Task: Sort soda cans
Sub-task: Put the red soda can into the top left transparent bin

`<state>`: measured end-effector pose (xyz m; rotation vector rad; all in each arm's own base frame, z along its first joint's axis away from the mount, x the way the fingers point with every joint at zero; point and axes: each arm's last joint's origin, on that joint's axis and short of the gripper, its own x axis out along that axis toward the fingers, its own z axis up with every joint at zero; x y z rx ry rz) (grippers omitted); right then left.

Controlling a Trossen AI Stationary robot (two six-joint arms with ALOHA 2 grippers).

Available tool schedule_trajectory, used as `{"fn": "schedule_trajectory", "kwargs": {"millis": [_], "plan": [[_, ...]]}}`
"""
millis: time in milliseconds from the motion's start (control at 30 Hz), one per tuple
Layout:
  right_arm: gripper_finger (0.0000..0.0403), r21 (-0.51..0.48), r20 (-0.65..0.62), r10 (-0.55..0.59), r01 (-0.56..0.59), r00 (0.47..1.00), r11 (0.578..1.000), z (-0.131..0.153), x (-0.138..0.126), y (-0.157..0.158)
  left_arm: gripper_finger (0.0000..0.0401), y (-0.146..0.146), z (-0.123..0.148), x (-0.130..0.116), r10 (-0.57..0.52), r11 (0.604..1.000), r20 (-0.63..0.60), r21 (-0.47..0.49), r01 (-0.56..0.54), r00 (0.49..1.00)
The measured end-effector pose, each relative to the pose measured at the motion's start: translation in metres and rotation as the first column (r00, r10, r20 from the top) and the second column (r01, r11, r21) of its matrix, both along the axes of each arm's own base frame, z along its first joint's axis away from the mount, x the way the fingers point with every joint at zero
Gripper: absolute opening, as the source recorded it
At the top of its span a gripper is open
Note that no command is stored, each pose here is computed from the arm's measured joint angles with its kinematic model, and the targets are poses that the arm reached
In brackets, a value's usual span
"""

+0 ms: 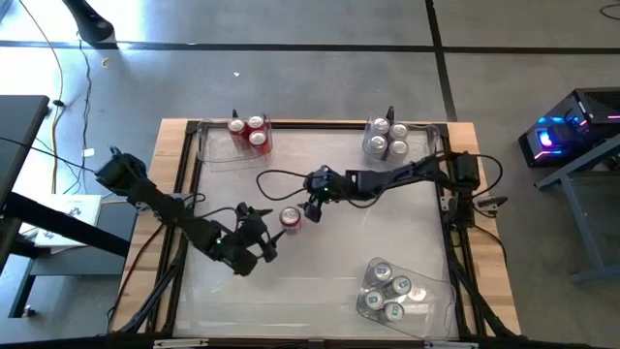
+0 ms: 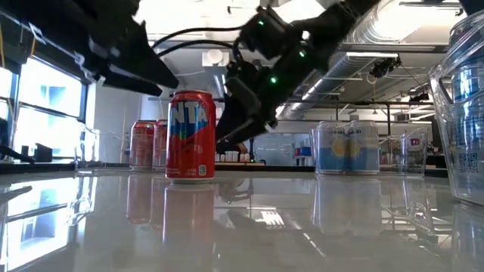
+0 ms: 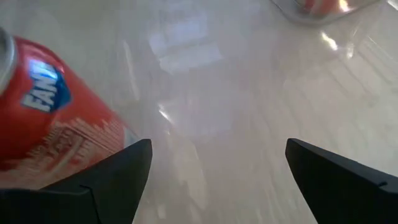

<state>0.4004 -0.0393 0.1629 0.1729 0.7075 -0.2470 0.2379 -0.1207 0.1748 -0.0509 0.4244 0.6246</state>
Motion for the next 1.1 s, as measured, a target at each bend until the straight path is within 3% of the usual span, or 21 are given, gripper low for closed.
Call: {"fn": "schedule_trajectory", "kwargs": {"millis": [267, 533, 667, 800, 933, 1033, 1100], "plan": [[0.0364, 0.046, 0.025, 0.047, -0.048, 0.999, 0.998, -0.010, -0.006, 0.014, 0.0340, 0.010, -0.009, 0.001, 0.054, 0.996, -0.069, 0.068, -0.049, 0.996], [0.0364, 0.068, -0.026, 0.130, -0.128, 0.991, 0.989, -0.014, -0.009, 0.051, 0.0339, 0.020, -0.003, -0.021, 0.128, 0.990, -0.115, 0.079, -0.119, 0.985], [0.0364, 0.018, -0.028, 0.182, -0.181, 0.983, 0.983, -0.009, -0.012, 0.069, 0.0339, 0.022, 0.003, -0.035, 0.173, 0.983, -0.085, 0.072, -0.167, 0.981], [0.0364, -0.105, -0.038, 0.123, -0.127, 0.992, 0.986, -0.007, -0.012, 0.067, 0.0339, 0.012, 0.007, -0.033, 0.085, 0.994, -0.091, 0.073, -0.078, 0.992], [0.0363, -0.125, -0.039, 0.018, -0.023, 0.999, 0.992, -0.008, -0.011, 0.040, 0.0339, -0.002, 0.003, -0.017, -0.083, 0.995, -0.142, 0.040, 0.090, 0.986], [0.0353, -0.155, -0.015, -0.149, 0.145, 0.989, 0.977, -0.007, -0.012, 0.022, 0.0339, -0.004, -0.004, -0.005, -0.094, 0.993, -0.126, 0.054, 0.102, 0.988], [0.0339, -0.137, 0.018, -0.173, 0.173, 0.985, 0.975, -0.005, -0.010, 0.016, 0.0339, -0.002, -0.012, 0.002, -0.068, 0.995, -0.127, 0.065, 0.077, 0.990]]}}
